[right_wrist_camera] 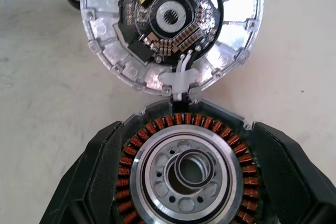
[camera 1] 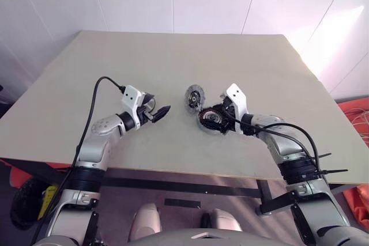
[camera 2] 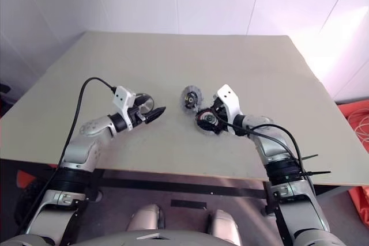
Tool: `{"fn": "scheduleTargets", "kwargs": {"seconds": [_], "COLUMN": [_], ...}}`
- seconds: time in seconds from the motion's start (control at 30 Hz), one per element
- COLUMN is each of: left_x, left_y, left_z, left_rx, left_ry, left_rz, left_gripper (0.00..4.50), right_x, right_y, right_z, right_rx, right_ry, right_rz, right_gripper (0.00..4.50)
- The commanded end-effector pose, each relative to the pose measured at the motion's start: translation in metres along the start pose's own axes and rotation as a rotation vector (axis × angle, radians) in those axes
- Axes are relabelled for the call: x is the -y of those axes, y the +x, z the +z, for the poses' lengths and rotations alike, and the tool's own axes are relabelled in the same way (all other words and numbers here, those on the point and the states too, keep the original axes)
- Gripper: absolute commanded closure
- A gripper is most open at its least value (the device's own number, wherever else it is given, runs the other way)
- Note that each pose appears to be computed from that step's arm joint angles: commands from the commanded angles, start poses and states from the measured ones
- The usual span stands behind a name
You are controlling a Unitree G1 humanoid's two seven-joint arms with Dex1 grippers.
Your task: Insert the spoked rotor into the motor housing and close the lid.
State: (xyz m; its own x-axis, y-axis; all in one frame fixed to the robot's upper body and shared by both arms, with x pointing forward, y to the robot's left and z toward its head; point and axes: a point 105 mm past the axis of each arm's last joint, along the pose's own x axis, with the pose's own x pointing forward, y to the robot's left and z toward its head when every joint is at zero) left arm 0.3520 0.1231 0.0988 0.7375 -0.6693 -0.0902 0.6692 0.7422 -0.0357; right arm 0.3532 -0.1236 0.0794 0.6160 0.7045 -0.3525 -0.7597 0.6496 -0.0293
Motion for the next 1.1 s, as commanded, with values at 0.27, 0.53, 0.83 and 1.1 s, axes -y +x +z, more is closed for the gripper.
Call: {"fn": "scheduleTargets", "kwargs": {"seconds": [0.27,0.53,0.83,1.1], "left_x": [-0.002,-0.002,-0.003,-0.004], "left_y": [0.001,0.001,0.001,0.001], "left_z": [0.012,0.012,0.013,0.012], "left_rx": [0.038,0.038,0.039,0.039], "left_ry": [0.04,0.042,0.047,0.051], "left_rz": [0.001,0.003,0.005,0.009], "left_gripper": [0.0,0.0,0.0,0.0], "right_x": [0.01,0.008,0.005,0.008], "right_y": [-0.008,-0.01,-0.009,-0.007], "right_z": [0.035,0.024,0.025,0.023], "right_rx": [0.11,0.056,0.063,0.051], "right_ry": [-0.022,-0.063,-0.056,-0.068], "right_rz": [-0.038,-0.034,-0.015,-0.03], "right_gripper": [0.03,1.62,2.9,4.47]}}
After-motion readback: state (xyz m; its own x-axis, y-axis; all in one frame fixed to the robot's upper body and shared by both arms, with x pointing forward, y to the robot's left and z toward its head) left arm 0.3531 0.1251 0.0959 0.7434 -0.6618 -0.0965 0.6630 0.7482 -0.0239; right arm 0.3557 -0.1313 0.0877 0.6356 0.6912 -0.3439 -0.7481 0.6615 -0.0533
